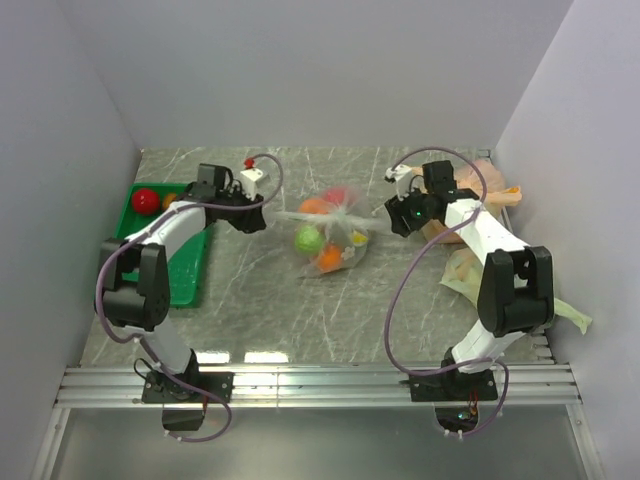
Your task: Place the fake fruits into the plastic bag and tie a complex knot
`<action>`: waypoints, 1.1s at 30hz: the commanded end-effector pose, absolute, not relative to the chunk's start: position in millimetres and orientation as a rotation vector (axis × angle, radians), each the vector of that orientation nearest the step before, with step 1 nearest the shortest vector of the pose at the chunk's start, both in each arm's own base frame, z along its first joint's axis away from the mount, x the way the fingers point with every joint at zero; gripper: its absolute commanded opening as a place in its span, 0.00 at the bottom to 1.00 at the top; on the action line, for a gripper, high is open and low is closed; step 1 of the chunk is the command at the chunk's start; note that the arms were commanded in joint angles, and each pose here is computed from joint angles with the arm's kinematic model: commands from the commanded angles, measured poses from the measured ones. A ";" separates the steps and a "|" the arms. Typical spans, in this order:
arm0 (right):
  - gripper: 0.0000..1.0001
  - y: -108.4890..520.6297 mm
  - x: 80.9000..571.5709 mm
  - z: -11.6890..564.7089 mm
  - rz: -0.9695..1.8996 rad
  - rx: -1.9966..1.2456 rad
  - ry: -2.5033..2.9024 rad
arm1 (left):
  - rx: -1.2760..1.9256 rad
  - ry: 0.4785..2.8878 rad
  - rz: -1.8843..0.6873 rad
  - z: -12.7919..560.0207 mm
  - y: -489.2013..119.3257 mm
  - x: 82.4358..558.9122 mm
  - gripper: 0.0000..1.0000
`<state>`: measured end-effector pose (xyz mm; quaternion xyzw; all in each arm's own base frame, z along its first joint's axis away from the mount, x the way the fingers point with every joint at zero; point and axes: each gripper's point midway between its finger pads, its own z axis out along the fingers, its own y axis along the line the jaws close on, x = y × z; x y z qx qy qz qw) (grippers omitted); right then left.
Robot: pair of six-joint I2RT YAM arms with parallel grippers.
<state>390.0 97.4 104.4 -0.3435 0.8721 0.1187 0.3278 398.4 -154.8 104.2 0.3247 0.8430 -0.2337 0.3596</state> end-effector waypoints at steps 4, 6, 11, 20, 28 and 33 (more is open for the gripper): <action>0.94 59.6 378.3 175.5 0.157 -0.719 2.312 | 0.643 2.132 -0.427 192.7 -113.3 408.9 0.77; 0.95 67.4 377.6 208.5 0.203 -0.679 2.249 | 0.606 2.106 -0.413 217.3 -111.4 410.9 0.99; 0.96 87.9 360.5 270.5 0.366 -0.545 2.137 | 0.367 2.132 -0.386 267.6 -91.8 412.6 0.99; 0.98 120.4 319.1 256.4 0.693 -0.291 2.159 | 0.232 2.143 -0.419 274.7 -69.9 365.0 0.99; 0.99 121.4 285.2 200.3 0.694 -0.254 2.231 | 0.201 2.178 -0.354 235.7 -59.3 324.0 0.99; 1.00 120.1 281.2 195.0 0.675 -0.262 2.234 | 0.184 2.200 -0.354 221.5 -58.2 314.1 1.00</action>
